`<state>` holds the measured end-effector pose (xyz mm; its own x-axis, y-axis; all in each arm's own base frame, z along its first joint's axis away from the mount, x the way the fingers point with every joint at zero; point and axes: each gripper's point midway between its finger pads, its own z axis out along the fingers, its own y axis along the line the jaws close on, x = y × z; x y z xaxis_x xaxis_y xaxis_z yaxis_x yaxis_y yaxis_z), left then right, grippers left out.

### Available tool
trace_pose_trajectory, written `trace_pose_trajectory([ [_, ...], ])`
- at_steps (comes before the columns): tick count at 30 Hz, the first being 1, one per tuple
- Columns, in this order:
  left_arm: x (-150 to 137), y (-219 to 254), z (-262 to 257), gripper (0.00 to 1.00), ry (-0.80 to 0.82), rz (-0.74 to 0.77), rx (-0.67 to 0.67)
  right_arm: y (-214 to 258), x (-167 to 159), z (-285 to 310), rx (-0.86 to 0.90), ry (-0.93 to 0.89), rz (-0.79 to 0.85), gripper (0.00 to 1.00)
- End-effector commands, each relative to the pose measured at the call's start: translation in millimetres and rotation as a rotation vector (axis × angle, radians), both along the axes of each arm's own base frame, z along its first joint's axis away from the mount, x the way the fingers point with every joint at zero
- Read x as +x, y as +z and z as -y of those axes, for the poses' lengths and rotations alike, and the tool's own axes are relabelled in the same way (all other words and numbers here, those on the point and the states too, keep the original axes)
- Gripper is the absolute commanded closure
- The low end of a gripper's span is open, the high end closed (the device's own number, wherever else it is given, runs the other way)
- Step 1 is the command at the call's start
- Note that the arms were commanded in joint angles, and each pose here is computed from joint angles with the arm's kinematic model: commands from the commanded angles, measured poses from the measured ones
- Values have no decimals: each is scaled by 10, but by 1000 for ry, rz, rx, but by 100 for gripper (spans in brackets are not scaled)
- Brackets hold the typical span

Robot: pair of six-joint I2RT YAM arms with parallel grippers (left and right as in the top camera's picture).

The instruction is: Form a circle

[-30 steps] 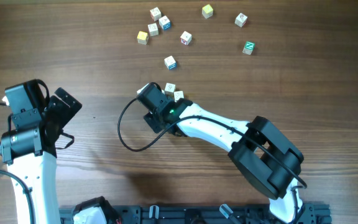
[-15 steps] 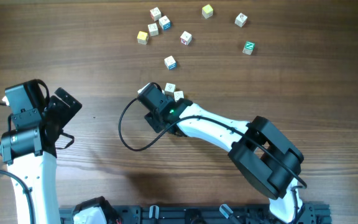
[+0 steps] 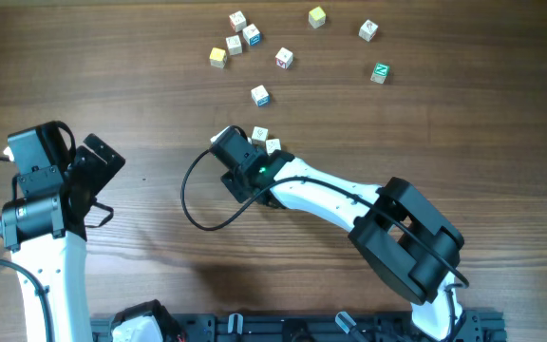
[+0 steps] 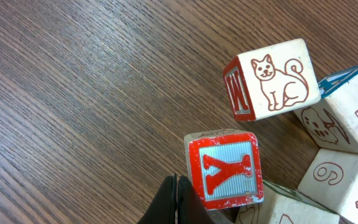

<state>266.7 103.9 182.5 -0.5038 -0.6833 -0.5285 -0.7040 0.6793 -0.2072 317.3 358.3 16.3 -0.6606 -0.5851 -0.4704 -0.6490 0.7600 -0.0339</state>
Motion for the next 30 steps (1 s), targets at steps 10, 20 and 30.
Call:
trace_pose_trajectory([
  [10, 3, 2, -1, 0, 8, 7, -11, -69, 53, 68, -37, -10, 19, 96],
  [20, 3, 2, -1, 0, 8, 7, -11, -32, 13, 10, -15, 17, 5, 96],
  [30, 3, 2, -1, 0, 8, 7, -11, 703, -18, -103, 180, -56, 15, 96],
])
